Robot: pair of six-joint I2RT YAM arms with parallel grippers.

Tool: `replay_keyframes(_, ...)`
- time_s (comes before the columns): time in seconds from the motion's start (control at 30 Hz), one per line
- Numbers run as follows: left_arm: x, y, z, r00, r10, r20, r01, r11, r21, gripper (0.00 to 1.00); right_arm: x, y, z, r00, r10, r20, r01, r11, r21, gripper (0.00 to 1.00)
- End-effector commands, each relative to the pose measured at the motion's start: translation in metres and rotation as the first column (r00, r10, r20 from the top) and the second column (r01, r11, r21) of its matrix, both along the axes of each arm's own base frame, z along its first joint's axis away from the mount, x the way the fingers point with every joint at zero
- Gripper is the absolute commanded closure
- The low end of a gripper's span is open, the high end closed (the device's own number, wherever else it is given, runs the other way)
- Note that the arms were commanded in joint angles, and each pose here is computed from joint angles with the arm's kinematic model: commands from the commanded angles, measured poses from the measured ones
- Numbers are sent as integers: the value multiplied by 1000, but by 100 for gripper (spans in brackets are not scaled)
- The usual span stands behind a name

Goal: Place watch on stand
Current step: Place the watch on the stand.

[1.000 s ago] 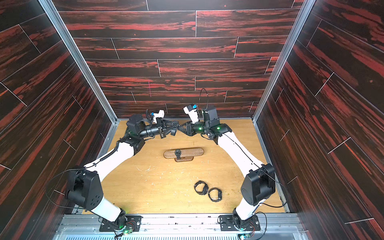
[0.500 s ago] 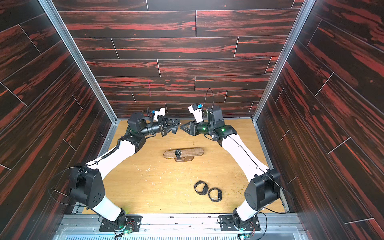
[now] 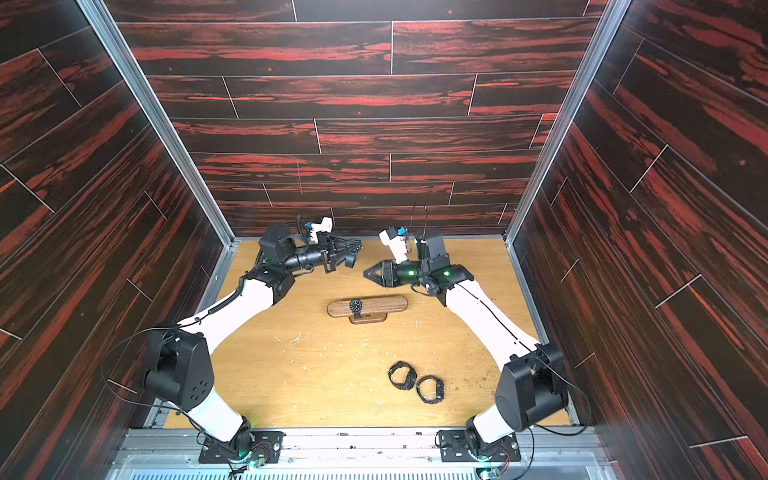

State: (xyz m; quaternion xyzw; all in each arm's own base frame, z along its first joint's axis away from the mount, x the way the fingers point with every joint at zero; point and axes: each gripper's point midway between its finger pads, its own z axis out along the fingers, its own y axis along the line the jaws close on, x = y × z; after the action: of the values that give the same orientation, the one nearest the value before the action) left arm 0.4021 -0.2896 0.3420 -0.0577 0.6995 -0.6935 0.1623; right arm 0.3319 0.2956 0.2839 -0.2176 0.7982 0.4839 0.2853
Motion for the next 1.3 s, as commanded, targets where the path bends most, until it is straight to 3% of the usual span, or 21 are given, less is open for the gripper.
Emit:
replay_keyframes(0.0,1,3,16,996,-1,90,1,1000,5,100,-12,-3,5,1000,16,-3,-15,1000,26,64)
replay_keyframes(0.2,3,7,-4,996,6,93,-13,997,81,100,-27,-4,-2,997,39,-72,-35,998,52,64)
replay_keyframes(0.57,3,12,-39,996,8,85,-26,979,204,100,-41,6,31,978,129,-164,-95,976,196,62)
replay_keyframes(0.97,-1,20,-56,998,18,66,-32,975,220,100,-18,7,24,966,123,-227,-69,970,234,61)
replay_keyframes(1.27,-2,28,-43,996,66,65,-73,991,114,100,1,14,16,954,127,-270,-51,961,272,63)
